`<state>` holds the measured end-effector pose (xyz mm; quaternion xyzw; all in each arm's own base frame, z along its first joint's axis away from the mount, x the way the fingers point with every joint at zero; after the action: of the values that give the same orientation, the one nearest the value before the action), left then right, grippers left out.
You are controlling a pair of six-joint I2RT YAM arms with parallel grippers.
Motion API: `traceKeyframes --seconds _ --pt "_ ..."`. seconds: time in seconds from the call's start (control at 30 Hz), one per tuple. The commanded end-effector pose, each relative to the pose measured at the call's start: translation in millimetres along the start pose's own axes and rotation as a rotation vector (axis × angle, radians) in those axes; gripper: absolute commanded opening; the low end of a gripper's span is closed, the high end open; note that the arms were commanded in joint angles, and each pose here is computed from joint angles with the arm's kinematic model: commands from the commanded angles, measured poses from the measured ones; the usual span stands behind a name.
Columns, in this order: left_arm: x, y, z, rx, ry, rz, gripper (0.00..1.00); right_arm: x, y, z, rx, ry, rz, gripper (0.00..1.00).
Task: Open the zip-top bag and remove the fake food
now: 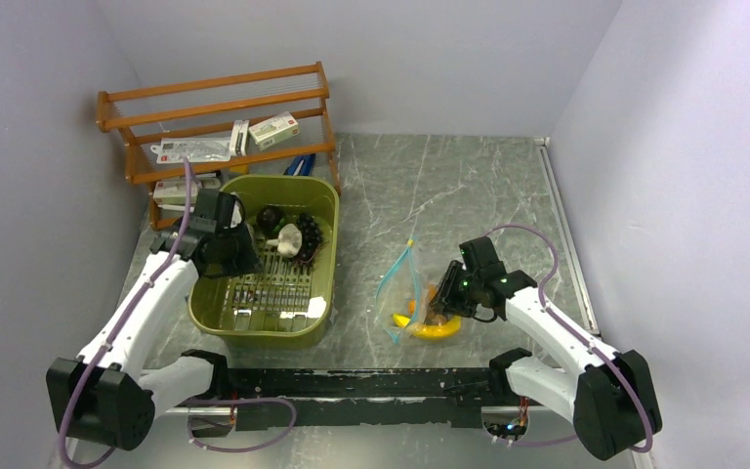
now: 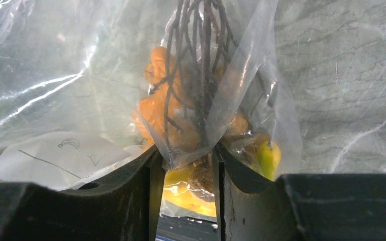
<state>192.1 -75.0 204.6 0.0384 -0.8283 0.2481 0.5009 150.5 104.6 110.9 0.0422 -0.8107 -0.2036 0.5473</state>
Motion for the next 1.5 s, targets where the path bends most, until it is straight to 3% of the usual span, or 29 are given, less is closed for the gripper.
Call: traceKeyframes --seconds 0.0,0.13,0.17,0.27,0.47,0.6,0.73,0.8,0.87,0.93,1.13,1.37,1.47 --pt "-2 0 -17 -0.042 -0.009 0.058 0.07 5 -1 1 0.015 -0.004 0.009 0.38" --pt "-12 4 -9 -0.016 0.039 0.110 0.13 4 -3 3 0.008 -0.006 0.017 0.38" --pt "-14 5 -8 -0.010 0.057 0.116 0.21 4 -3 4 0.008 -0.003 0.014 0.38" --pt "-9 11 -5 0.014 0.056 0.058 0.60 4 -3 3 0.010 -0.001 0.015 0.38" --pt "33 6 -23 0.032 -0.119 0.027 0.88 6 -2 3 0.010 -0.006 0.010 0.38" --pt "65 -9 -36 -0.009 -0.211 0.123 0.89 3 -1 2 0.010 -0.001 0.010 0.38" --pt "81 -35 -36 -0.118 -0.204 0.380 0.88 2 0 1 0.004 -0.002 0.000 0.38" --pt "81 -48 -32 -0.163 -0.159 0.549 0.84 3 1 1 0.001 -0.004 -0.005 0.38" --pt "76 -61 -24 -0.173 -0.079 0.713 0.71 3 1 1 0.000 -0.006 -0.004 0.38" --pt "71 -79 -8 -0.210 0.041 0.857 0.71 4 1 1 -0.001 -0.009 -0.003 0.38" --pt "56 -140 43 -0.430 0.118 0.738 0.71 6 0 1 -0.004 -0.010 0.000 0.38" --pt "13 -170 100 -0.505 0.306 0.684 0.59 7 -1 2 -0.005 -0.013 0.003 0.38" --pt "1 -181 121 -0.516 0.330 0.675 0.57 8 -2 4 -0.006 -0.011 -0.001 0.38"
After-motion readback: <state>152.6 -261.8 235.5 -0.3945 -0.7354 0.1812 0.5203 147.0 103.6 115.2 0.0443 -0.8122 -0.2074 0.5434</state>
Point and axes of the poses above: each gripper's point midway between its finger pads, its own x axis back along the fingers, its own y axis along the line the jaws close on, z = x × y, the point moved 8 cm from there along x, back along the fingers, and after that the axes turned 6 degrees about x, right-handed, at the moved point
